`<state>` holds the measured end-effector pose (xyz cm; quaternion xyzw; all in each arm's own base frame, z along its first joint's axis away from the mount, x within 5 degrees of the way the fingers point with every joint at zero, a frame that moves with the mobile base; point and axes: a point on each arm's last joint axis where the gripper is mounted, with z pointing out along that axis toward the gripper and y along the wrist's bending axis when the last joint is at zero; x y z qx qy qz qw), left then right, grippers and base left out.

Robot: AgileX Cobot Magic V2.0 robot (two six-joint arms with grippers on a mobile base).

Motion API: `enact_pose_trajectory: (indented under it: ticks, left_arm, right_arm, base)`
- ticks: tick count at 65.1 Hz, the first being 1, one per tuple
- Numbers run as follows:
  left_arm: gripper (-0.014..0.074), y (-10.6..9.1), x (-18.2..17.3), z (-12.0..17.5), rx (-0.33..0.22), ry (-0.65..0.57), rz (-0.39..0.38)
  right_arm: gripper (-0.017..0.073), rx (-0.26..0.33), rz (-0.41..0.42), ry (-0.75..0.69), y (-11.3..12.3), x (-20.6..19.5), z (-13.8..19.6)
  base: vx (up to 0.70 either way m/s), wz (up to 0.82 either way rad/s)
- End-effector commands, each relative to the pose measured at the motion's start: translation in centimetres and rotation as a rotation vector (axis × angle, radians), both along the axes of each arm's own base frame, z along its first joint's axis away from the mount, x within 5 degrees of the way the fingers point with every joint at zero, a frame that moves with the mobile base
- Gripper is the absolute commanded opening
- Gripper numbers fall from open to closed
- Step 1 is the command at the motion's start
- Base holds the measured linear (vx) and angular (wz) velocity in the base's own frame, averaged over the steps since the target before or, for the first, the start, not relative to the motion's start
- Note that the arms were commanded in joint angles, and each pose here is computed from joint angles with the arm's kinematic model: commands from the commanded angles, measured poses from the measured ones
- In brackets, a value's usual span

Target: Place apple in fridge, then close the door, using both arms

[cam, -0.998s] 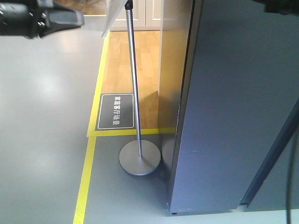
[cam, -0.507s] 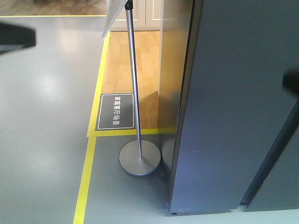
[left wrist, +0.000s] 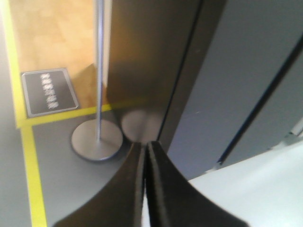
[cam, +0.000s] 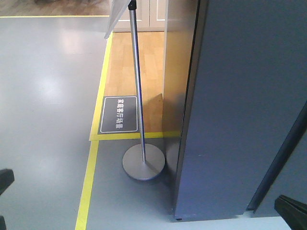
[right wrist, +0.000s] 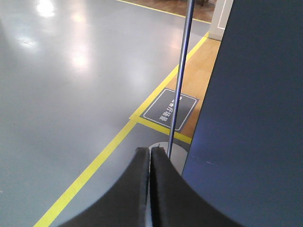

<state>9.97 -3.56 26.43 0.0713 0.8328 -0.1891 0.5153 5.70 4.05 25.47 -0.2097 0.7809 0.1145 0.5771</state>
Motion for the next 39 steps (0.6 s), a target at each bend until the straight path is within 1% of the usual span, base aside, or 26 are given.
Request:
enact_pose_trajectory:
  ticks: [1, 16, 39]
  left_arm:
    - [-0.0008, 0.36, 0.21, 0.27, -0.065, -0.05, 0.074]
    - [-0.0008, 0.35, 0.2, 0.22, -0.069, -0.047, 0.073]
    - [-0.0008, 0.07, 0.0, 0.0, -0.069, -0.018, 0.039]
  right_arm:
    - [-0.0005, 0.052, -0.028, -0.05, -0.08, 0.18, 1.05]
    - [-0.0004, 0.053, -0.015, -0.04, 0.03, 0.1, 0.98]
    - [-0.0004, 0.053, -0.015, -0.04, 0.03, 0.1, 0.98]
  base:
    - [0.0, 0.0]
    - [0.0, 0.0]
    - [0.0, 0.0]
